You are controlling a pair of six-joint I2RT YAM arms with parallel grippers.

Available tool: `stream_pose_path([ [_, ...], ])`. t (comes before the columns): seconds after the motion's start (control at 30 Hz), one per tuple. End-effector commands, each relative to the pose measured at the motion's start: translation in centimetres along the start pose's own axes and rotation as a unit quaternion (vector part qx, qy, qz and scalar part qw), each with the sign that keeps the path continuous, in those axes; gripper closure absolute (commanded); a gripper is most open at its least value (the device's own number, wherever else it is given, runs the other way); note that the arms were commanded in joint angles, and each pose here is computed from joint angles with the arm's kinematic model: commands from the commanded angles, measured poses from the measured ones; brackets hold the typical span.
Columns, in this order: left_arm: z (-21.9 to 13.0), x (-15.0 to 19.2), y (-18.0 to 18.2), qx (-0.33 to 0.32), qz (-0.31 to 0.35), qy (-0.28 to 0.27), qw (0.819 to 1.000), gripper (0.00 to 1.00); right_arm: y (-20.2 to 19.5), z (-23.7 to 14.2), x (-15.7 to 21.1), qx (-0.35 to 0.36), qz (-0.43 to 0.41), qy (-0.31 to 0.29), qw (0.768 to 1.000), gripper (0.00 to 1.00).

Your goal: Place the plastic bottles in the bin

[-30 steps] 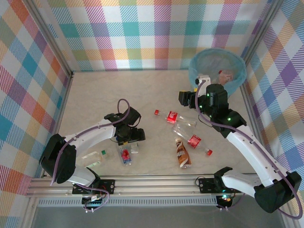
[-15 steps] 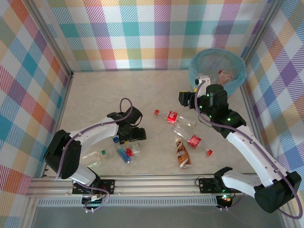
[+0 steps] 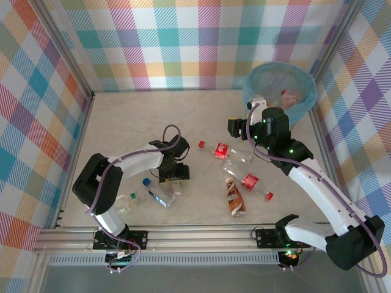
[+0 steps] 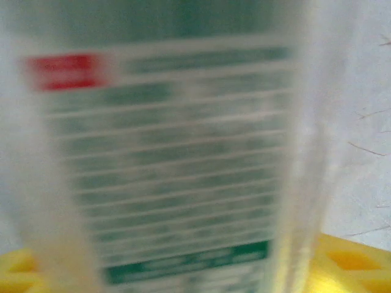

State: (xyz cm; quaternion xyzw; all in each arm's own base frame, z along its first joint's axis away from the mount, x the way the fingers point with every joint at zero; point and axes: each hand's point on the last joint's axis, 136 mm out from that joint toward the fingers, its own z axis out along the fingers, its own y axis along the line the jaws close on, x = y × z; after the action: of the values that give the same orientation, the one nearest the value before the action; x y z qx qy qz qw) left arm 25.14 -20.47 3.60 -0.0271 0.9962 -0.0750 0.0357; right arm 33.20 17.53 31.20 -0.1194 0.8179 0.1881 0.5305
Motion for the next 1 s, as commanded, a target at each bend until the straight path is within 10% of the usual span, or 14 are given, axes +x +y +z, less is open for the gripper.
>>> stream_pose_path([
  [0.0, -0.1, -1.3, -0.5, 0.0, 0.01, -0.008, 1.0, 0.38, 0.6, -1.7, -2.5, -0.007, -0.029, -0.045, 0.999, 0.25],
  [0.53, -12.6, -4.9, -2.8, 0.054, 0.102, -0.163, 0.98, 0.62, 1.8, -3.5, -6.8, -0.02, -0.069, -0.09, 0.993, 0.26],
  [0.97, -26.0, -4.2, -7.0, 0.215, 0.206, -0.323, 0.898, 0.65, 4.7, -5.1, -7.9, -0.097, -0.089, -0.101, 0.986, 0.28],
])
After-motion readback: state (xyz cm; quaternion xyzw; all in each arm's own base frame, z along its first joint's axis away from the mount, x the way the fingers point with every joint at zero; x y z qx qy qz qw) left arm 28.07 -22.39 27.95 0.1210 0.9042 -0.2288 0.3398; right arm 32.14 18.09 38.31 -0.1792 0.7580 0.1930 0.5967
